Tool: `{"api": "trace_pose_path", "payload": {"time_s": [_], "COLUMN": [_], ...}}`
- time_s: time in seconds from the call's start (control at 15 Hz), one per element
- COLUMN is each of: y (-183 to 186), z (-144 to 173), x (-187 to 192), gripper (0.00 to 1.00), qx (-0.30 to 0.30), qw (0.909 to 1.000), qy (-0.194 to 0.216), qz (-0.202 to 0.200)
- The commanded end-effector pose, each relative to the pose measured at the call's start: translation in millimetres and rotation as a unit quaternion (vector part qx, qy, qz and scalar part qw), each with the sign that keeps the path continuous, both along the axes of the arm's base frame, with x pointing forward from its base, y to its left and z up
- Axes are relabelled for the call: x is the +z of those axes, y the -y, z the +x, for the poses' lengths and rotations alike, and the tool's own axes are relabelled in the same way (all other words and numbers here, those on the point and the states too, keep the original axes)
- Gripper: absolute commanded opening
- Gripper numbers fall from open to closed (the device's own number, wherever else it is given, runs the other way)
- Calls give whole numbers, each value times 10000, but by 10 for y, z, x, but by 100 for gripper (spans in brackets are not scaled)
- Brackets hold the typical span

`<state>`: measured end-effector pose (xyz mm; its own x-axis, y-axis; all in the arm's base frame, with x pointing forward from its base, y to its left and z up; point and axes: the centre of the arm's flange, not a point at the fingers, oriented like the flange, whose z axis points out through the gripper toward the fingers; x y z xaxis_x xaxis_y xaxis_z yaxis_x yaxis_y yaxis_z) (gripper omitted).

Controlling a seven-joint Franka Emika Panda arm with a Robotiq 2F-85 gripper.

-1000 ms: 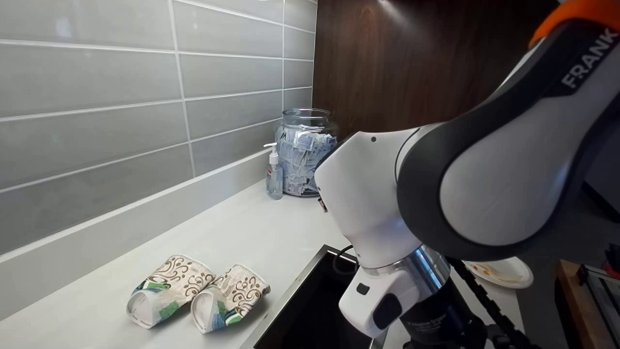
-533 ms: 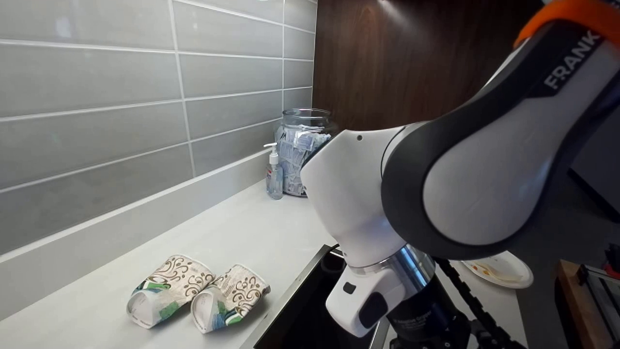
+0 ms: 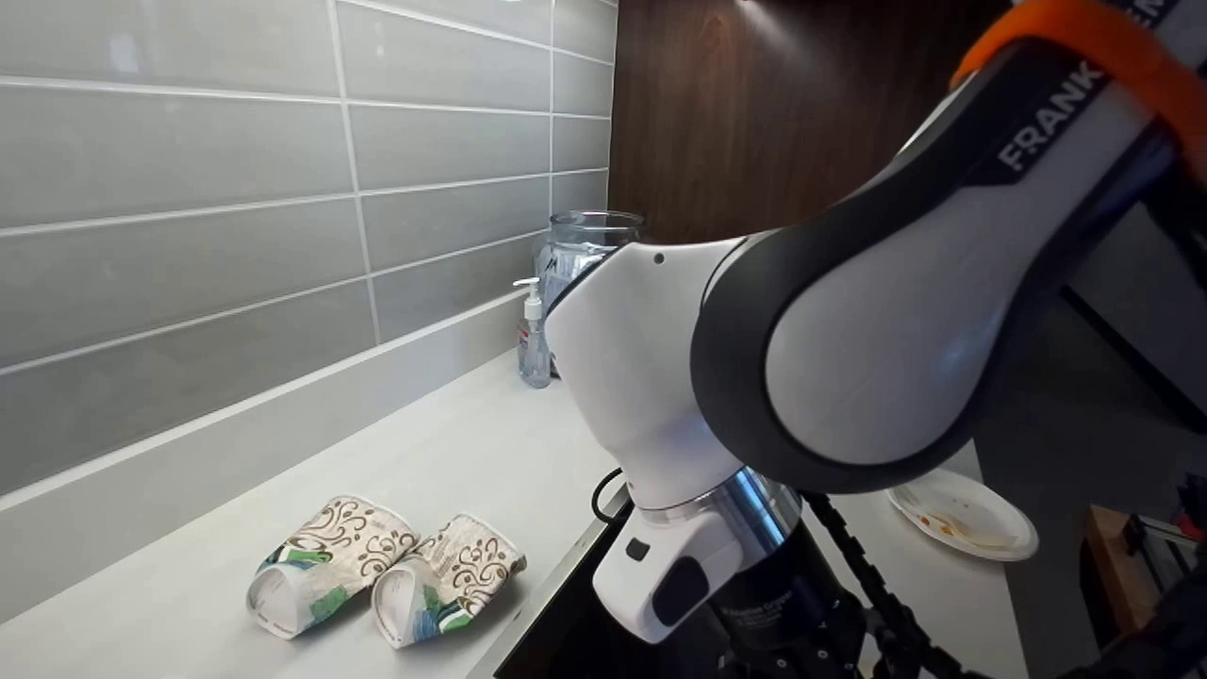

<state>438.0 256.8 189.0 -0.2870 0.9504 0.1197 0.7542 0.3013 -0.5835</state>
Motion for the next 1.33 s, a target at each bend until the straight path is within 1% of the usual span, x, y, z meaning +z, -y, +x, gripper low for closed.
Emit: {"api": "trace_pose_path", "payload": {"time_s": [0.0,0.33,0.53,0.67,0.87,1.13,1.27], "y": [-63,-195,-240,-237,-199,-168,-160], "z": [61,-153,-205,-220,-198,-145,-115], "x": [33,214,160,109,40,13,1], "gripper": [3,3,3,3,3,3,3], "qx": [165,354,495,557,593,561,563], "qw": [9998,9984,9969,9961,9965,9976,9975], "qy": [-72,-351,-564,-633,-553,-405,-416], "qz": [-100,-284,-246,-251,-204,8,89]}}
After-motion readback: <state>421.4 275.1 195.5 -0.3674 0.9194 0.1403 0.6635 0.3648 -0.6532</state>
